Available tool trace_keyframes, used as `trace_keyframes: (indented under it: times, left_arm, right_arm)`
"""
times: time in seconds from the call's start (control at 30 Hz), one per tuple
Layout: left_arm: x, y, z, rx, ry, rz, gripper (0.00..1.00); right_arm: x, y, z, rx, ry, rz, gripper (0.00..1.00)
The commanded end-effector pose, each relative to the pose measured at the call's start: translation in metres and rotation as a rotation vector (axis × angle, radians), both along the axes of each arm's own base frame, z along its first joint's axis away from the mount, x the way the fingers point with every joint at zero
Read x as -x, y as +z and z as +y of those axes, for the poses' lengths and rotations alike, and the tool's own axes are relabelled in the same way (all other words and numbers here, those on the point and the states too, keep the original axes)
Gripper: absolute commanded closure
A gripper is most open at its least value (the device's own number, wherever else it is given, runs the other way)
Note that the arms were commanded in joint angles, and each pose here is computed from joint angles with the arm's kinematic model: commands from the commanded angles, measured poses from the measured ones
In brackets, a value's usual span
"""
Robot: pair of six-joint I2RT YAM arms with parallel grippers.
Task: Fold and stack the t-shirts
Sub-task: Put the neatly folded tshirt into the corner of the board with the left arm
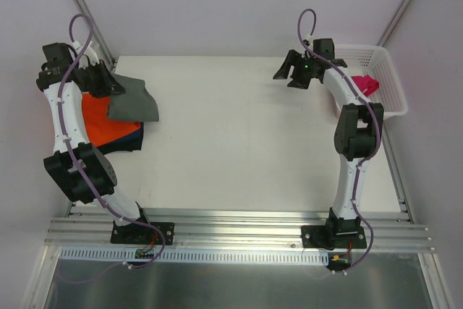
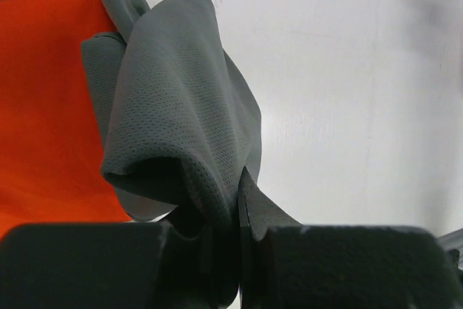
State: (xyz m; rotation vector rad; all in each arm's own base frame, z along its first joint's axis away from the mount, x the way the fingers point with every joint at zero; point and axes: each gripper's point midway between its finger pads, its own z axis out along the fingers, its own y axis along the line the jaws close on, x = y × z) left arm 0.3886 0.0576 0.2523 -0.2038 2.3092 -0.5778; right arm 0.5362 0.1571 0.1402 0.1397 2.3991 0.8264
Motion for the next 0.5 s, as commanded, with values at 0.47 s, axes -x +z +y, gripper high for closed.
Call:
trace_keyframes:
  times: [0.47]
  left_arm:
    - [0.015,0.051,0.062,-0.072,0.123,-0.127,1.00]
  right_arm:
    - [-0.004,0.001,0.011,-0.005,0.013,-0.007,0.21]
